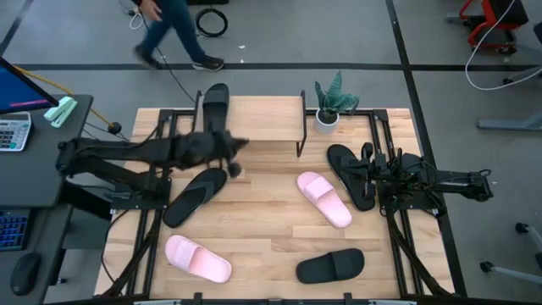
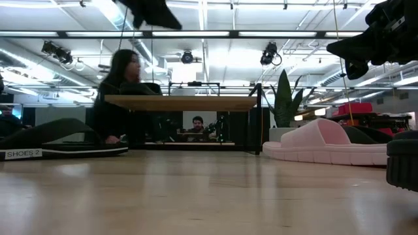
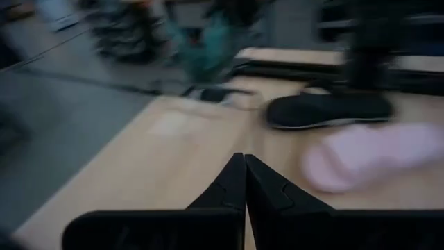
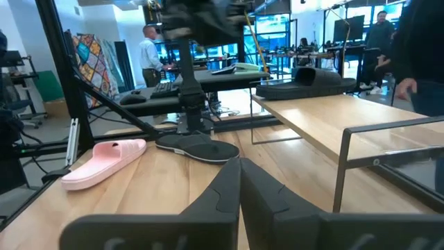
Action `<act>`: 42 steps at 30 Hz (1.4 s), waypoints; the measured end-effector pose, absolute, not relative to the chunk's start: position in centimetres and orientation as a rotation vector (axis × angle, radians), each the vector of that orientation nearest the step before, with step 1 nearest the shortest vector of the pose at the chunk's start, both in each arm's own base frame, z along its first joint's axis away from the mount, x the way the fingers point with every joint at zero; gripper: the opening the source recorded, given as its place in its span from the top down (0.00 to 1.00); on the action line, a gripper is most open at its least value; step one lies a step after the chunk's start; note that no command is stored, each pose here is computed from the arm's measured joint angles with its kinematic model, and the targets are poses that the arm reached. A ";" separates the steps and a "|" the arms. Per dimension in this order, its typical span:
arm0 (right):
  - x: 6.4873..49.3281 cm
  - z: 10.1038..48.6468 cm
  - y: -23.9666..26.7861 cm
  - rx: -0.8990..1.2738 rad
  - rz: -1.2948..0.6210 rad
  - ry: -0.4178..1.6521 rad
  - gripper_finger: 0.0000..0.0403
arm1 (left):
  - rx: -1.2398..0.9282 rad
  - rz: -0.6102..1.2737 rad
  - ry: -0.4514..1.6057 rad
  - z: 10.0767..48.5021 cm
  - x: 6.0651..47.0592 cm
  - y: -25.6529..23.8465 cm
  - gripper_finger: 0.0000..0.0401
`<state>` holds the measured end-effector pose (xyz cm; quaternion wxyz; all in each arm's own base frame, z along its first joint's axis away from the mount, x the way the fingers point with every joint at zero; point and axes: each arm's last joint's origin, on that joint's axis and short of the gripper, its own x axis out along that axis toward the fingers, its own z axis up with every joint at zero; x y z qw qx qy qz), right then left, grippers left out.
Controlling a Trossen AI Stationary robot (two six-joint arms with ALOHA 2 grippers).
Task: Pick and place slides into the shelf
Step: Put the black slipper on the shelf
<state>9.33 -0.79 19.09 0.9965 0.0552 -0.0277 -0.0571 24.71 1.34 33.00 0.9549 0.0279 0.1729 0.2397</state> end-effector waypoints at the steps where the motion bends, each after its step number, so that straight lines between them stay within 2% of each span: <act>1: 9.3 19.1 -0.8 0.111 -0.114 -0.055 0.97 | 0.061 0.445 0.336 33.3 24.4 0.3 0.96; 7: 9.3 19.1 -0.8 0.109 -0.114 -0.054 0.97 | 0.073 0.243 0.272 34.4 23.0 -4.4 0.90; 10: 9.3 19.1 -0.8 0.017 -0.119 -0.049 0.97 | 0.051 0.171 0.257 34.7 22.3 -6.1 0.90; 14: 9.3 19.1 -0.8 -0.059 -0.120 -0.041 0.97 | 0.029 0.069 0.256 34.6 21.5 -8.4 0.90; 19: 9.3 19.6 -0.8 0.016 -0.115 -0.099 0.97 | 0.049 -0.048 0.285 34.3 20.3 -10.9 0.93; 22: 9.1 20.9 -0.7 0.120 -0.077 -0.244 0.97 | 0.069 -0.094 0.303 34.1 19.7 -11.8 0.96; 28: 7.7 24.8 0.2 0.158 0.238 -0.504 0.97 | 0.081 -0.078 0.299 34.1 19.5 -12.1 0.99; 34: 8.0 30.6 0.8 0.061 0.283 -0.549 0.97 | 0.147 -0.013 0.289 34.1 19.5 -11.9 0.95; 38: 11.5 34.8 1.4 0.010 0.291 -0.373 0.97 | 0.165 -0.006 0.287 34.1 19.5 -11.9 0.93; 42: 17.7 35.2 2.6 0.064 0.240 0.060 0.97 | 0.163 0.001 0.288 34.1 19.5 -11.8 0.95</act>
